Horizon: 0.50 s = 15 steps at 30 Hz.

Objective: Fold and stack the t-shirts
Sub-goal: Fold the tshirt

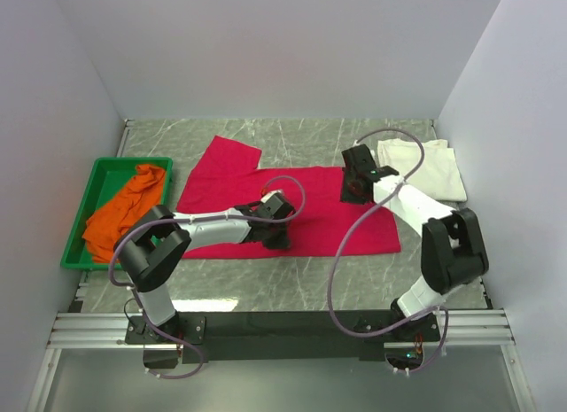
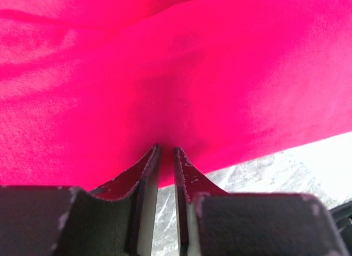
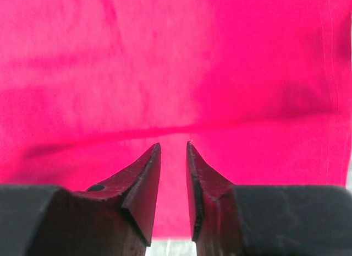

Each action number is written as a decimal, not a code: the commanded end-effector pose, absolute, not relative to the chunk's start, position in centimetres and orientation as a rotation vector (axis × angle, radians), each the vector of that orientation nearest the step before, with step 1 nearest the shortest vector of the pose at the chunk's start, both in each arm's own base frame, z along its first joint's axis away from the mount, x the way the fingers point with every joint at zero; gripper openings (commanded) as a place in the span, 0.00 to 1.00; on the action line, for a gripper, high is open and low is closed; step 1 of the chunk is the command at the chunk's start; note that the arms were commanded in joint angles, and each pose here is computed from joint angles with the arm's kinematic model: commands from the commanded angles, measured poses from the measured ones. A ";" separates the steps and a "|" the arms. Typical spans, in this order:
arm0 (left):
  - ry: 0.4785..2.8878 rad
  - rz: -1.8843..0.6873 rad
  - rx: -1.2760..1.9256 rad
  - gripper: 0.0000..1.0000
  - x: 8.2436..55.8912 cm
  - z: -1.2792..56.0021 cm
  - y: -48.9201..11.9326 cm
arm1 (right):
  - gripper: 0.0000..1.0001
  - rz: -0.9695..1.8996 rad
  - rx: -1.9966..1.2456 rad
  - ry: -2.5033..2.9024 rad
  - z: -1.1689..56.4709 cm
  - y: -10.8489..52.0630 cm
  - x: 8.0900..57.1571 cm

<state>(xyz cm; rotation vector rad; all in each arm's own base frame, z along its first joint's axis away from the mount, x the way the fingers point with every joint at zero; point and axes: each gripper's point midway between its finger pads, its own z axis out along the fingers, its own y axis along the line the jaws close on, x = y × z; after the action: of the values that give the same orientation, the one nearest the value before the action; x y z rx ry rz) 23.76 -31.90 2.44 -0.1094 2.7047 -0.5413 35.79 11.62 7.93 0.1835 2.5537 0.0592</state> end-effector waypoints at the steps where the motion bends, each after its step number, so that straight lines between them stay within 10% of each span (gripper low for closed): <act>1: 2.739 -0.578 -0.041 0.23 22.7 3.0 -32.9 | 0.33 0.130 0.220 2.515 9.9 11.4 34.0; 15: 2.464 -0.550 -0.349 0.35 31.8 11.3 -25.2 | 0.46 0.327 0.666 2.522 5.4 5.2 28.0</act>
<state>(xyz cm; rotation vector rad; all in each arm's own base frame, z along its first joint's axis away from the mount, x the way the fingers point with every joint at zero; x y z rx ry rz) 29.07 -27.44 10.98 -0.3120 2.5033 -0.6239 28.17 4.99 5.32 0.5716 2.5792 0.1995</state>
